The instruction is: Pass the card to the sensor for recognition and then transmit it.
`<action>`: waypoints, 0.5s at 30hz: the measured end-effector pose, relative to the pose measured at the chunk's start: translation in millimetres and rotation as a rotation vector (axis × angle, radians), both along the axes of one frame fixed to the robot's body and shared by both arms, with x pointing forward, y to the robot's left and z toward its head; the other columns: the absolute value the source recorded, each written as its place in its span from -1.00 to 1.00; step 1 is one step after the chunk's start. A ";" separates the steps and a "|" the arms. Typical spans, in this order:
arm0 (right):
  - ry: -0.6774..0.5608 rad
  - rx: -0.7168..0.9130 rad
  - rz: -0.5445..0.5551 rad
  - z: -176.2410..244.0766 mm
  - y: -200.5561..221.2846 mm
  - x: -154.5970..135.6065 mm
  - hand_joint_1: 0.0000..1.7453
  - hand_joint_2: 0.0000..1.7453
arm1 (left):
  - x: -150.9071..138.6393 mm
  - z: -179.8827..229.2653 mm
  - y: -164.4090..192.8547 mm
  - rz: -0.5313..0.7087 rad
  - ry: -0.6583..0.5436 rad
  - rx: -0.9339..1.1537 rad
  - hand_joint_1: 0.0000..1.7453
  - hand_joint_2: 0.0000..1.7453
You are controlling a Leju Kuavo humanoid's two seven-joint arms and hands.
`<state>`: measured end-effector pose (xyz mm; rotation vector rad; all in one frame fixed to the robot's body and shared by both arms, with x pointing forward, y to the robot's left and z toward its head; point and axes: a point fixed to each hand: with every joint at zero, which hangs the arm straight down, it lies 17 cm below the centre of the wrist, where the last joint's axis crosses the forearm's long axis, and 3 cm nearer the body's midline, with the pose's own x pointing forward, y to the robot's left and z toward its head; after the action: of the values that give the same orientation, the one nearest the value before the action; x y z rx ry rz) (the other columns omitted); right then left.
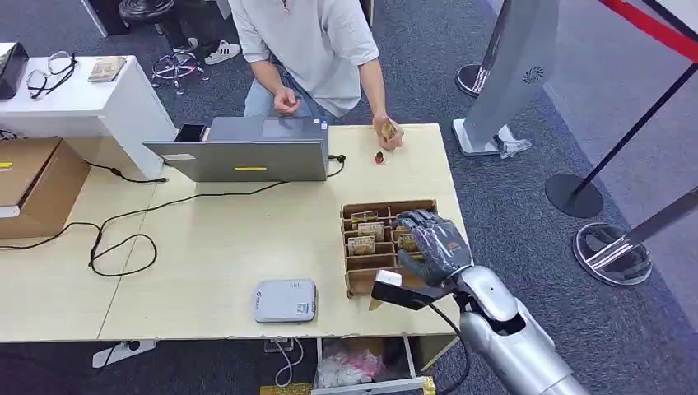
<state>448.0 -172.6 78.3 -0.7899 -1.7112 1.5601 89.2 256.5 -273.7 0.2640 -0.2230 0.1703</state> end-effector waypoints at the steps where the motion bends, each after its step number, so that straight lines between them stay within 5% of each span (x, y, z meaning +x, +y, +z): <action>1: 0.001 -0.005 0.001 -0.5 0.0 1.5 -0.16 1.00 | -0.1 0.0 0.3 0.001 0.000 0.001 -1.00 -1.00; 15: 0.028 -0.023 0.007 -7.6 -0.5 15.7 -0.16 1.00 | -0.4 0.0 1.2 0.010 0.000 0.003 -1.00 -1.00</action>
<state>463.7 -173.2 70.8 -0.7712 -1.6806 1.5910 88.8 257.7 -273.7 0.2683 -0.2222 0.1796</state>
